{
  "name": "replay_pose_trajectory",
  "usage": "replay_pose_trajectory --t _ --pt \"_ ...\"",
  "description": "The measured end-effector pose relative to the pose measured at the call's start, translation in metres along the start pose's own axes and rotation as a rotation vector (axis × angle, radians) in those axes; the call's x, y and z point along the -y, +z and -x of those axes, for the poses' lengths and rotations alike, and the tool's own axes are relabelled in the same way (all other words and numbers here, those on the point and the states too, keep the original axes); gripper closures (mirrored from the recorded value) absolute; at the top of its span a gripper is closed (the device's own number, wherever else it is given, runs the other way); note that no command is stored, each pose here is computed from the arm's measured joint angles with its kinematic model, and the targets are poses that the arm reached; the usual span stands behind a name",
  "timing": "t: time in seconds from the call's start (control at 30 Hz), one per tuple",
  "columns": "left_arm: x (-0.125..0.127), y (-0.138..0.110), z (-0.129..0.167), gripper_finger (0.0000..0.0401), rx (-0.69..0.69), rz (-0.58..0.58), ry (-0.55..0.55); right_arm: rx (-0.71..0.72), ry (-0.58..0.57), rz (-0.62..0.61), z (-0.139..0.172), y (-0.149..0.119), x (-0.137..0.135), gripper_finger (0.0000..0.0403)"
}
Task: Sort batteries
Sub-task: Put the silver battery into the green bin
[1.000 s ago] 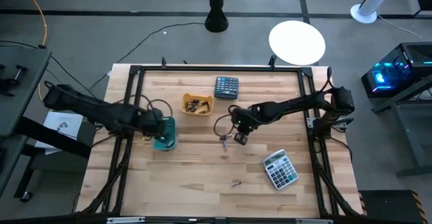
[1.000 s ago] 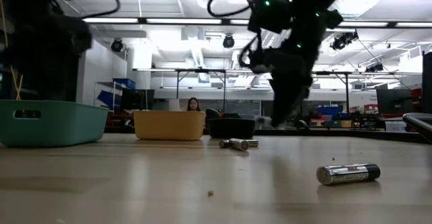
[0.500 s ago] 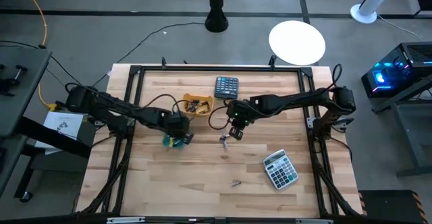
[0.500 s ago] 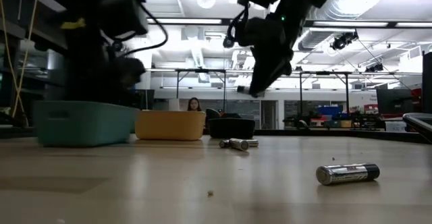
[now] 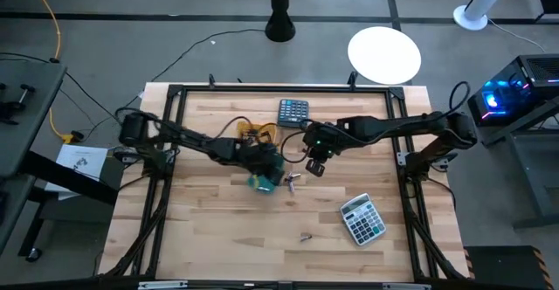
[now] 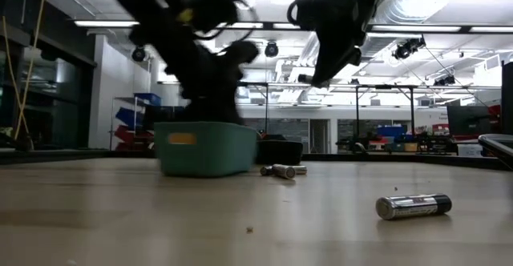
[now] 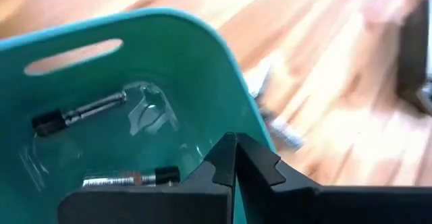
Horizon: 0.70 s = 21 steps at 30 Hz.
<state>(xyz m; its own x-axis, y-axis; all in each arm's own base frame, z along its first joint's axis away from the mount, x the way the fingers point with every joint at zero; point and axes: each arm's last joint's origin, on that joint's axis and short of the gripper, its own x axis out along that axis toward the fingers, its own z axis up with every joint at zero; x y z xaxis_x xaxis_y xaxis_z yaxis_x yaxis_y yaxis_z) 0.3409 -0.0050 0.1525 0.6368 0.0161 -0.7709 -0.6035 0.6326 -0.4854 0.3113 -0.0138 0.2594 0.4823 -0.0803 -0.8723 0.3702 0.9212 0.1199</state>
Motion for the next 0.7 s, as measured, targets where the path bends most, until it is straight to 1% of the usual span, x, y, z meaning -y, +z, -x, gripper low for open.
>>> replay_pose_trajectory --t 0.07,0.13,0.23,0.3,0.37,0.43,0.5,0.57,0.63,0.7 --pt "0.011 0.012 -0.006 0.0401 0.004 -0.048 -0.014 0.007 0.003 -0.002 0.002 0.000 0.000 0.0381" --pt "0.019 0.025 -0.001 0.0401 -0.001 -0.085 -0.009 0.014 0.008 -0.009 0.004 0.000 -0.001 0.0381" --pt "0.023 0.041 0.026 0.0401 0.021 -0.170 0.043 0.023 0.021 -0.001 0.005 -0.001 -0.005 0.0381" --pt "0.019 0.048 0.053 0.0401 0.055 -0.207 0.115 0.049 0.048 0.016 0.006 0.001 -0.010 0.0381" --pt "0.012 0.052 0.085 0.0401 0.108 -0.227 0.217 0.093 0.095 0.023 0.002 0.006 -0.016 0.0381" --pt "0.005 0.055 0.120 0.0401 0.194 -0.244 0.317 0.139 0.151 0.022 -0.003 0.013 -0.020 0.0381" --pt "-0.001 0.056 0.154 0.0401 0.282 -0.254 0.388 0.193 0.208 0.009 -0.012 0.021 -0.025 0.0381" --pt "-0.006 0.055 0.185 0.0401 0.361 -0.242 0.410 0.234 0.256 0.002 -0.023 0.027 -0.030 0.0374" --pt "-0.011 0.052 0.211 0.0401 0.424 -0.204 0.396 0.252 0.291 0.005 -0.035 0.031 -0.033 0.0356" --pt "-0.015 0.049 0.232 0.0401 0.477 -0.165 0.366 0.241 0.301 -0.013 -0.044 0.032 -0.034 0.0335"
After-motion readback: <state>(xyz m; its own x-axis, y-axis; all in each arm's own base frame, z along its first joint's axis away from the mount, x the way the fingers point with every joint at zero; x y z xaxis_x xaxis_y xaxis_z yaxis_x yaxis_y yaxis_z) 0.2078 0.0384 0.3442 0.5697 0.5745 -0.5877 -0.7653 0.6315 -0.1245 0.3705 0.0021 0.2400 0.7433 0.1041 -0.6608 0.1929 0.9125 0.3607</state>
